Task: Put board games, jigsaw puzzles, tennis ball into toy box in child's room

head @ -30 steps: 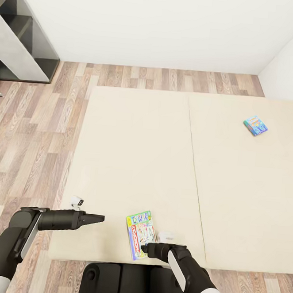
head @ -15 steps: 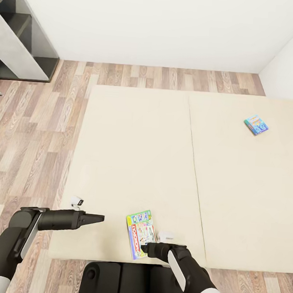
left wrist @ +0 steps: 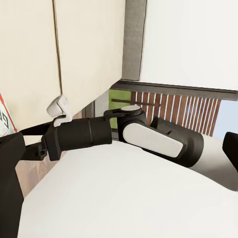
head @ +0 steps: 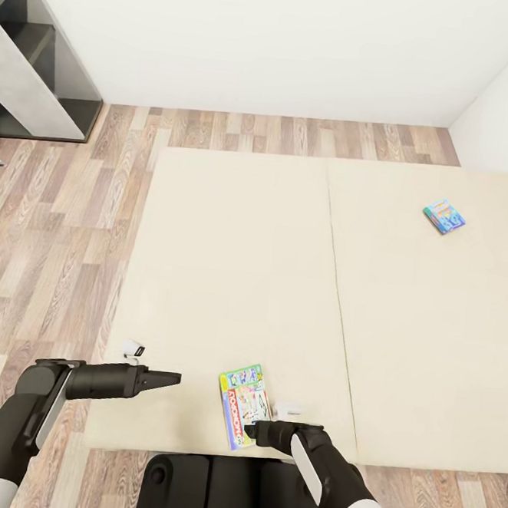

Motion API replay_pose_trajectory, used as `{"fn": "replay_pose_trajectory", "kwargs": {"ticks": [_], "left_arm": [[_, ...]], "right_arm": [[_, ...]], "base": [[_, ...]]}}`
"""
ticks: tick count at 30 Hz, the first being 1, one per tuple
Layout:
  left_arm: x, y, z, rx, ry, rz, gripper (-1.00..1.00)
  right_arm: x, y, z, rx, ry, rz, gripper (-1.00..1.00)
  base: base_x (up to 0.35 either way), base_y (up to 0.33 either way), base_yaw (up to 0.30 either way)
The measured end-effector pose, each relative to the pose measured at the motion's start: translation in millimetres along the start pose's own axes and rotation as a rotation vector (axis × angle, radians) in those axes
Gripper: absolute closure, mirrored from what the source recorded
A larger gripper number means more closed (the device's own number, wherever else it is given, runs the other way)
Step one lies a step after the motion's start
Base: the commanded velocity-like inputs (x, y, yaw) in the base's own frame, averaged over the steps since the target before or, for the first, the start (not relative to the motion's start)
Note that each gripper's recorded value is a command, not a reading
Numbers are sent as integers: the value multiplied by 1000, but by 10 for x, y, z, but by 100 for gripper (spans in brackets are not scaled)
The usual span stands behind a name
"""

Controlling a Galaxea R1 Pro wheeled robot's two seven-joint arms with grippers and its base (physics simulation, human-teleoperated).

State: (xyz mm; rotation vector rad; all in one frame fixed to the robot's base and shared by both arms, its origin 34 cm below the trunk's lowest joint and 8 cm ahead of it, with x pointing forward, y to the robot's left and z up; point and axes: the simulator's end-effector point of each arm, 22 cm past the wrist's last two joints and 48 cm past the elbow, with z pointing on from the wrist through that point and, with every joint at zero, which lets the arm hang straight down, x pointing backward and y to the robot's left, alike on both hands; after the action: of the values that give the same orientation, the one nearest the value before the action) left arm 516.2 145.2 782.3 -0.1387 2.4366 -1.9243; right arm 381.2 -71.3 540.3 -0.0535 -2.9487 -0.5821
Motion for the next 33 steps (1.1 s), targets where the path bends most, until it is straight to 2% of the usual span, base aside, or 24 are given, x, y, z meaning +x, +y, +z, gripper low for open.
{"fn": "replay_pose_trajectory", "kwargs": {"ticks": [13,22,33], "left_arm": [[-2,0,-4,0,0,0,-100],[-7,-2,-10,1,-2,0,-100],[-12,-2,-21,1,-4,0,-100]], "right_arm": [[-14,1,-2,0,-4,-1,-100],[-161,8,-7,-1,-71,-12,-100],[-196,7,-9,0,-88,-15,-100]], "base": [[0,0,0],[0,0,0],[0,0,0]]}}
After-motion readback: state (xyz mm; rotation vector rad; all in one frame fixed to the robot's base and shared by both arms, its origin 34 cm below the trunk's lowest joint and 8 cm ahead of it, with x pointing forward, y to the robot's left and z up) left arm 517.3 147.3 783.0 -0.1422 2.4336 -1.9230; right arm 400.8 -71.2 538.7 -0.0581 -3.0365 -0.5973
